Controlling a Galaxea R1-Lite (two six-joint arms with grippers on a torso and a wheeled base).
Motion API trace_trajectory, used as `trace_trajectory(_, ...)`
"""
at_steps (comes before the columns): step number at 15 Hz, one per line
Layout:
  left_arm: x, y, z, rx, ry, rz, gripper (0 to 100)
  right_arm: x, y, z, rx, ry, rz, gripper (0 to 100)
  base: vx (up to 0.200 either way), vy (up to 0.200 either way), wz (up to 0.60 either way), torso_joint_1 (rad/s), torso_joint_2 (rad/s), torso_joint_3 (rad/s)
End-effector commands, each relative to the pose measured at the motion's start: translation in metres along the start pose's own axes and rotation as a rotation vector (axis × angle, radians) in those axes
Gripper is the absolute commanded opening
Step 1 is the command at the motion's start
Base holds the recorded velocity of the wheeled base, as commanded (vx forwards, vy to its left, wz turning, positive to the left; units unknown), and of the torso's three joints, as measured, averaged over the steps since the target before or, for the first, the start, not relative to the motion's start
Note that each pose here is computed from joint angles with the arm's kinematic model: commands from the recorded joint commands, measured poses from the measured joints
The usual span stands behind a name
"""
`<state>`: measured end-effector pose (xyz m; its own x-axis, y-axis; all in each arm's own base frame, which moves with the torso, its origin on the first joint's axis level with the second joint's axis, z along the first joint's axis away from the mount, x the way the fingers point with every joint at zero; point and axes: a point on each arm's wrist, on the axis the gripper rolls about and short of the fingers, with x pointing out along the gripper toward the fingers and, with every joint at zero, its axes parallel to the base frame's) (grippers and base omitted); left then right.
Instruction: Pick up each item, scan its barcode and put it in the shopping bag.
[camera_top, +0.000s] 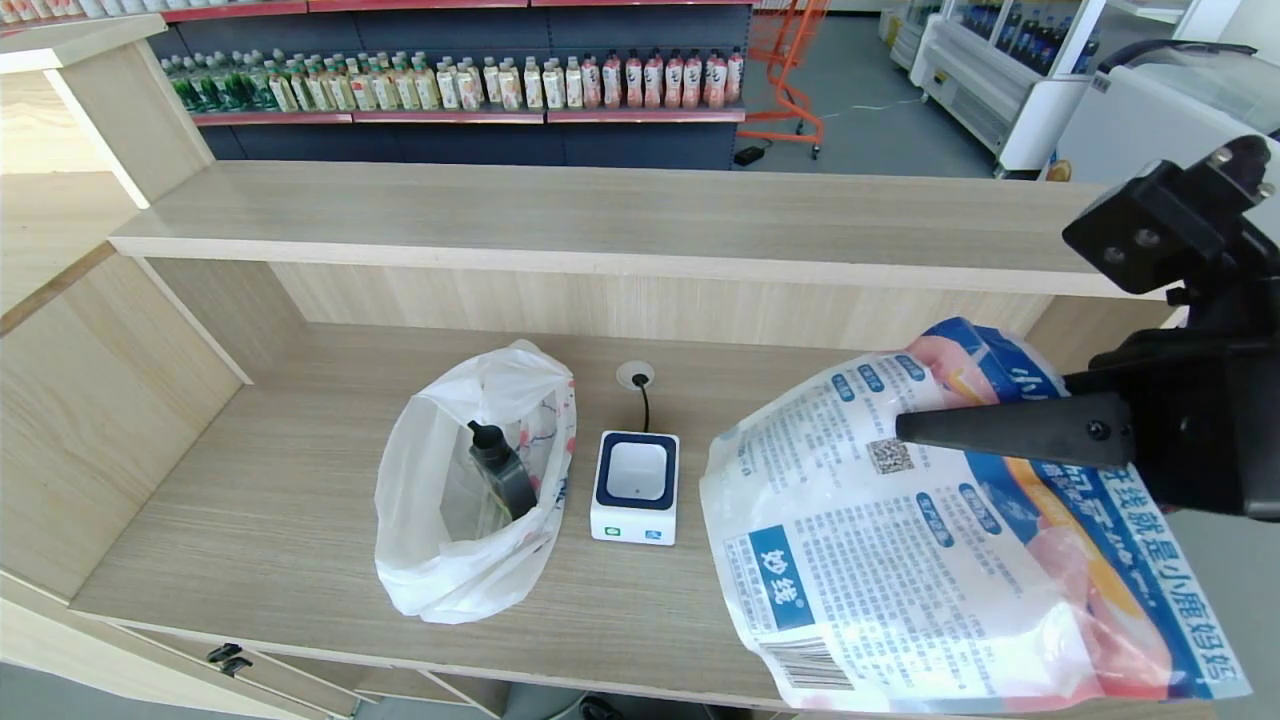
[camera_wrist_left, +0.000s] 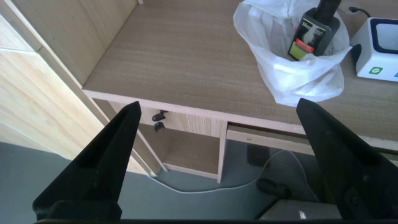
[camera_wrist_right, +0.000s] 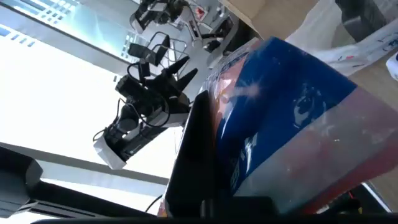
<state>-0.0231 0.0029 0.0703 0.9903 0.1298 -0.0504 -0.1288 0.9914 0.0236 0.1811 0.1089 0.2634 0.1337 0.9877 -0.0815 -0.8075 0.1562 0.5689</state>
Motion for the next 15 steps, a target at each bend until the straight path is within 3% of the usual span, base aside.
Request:
trace_trajectory(1,0.0,0.0,0.0,0.0,0.0,0.0,100,0.0,0.001,0.002,0.016,-0.003,0.003,0,0.0,0.0,0.0,0.0,0.0,0.0)
trace_trajectory(15,0.0,0.0,0.0,0.0,0.0,0.0,100,-0.015,0.004,0.002,0.064,-0.048,-0.041,0,0.0,0.0,0.0,0.0,0.0,0.0)
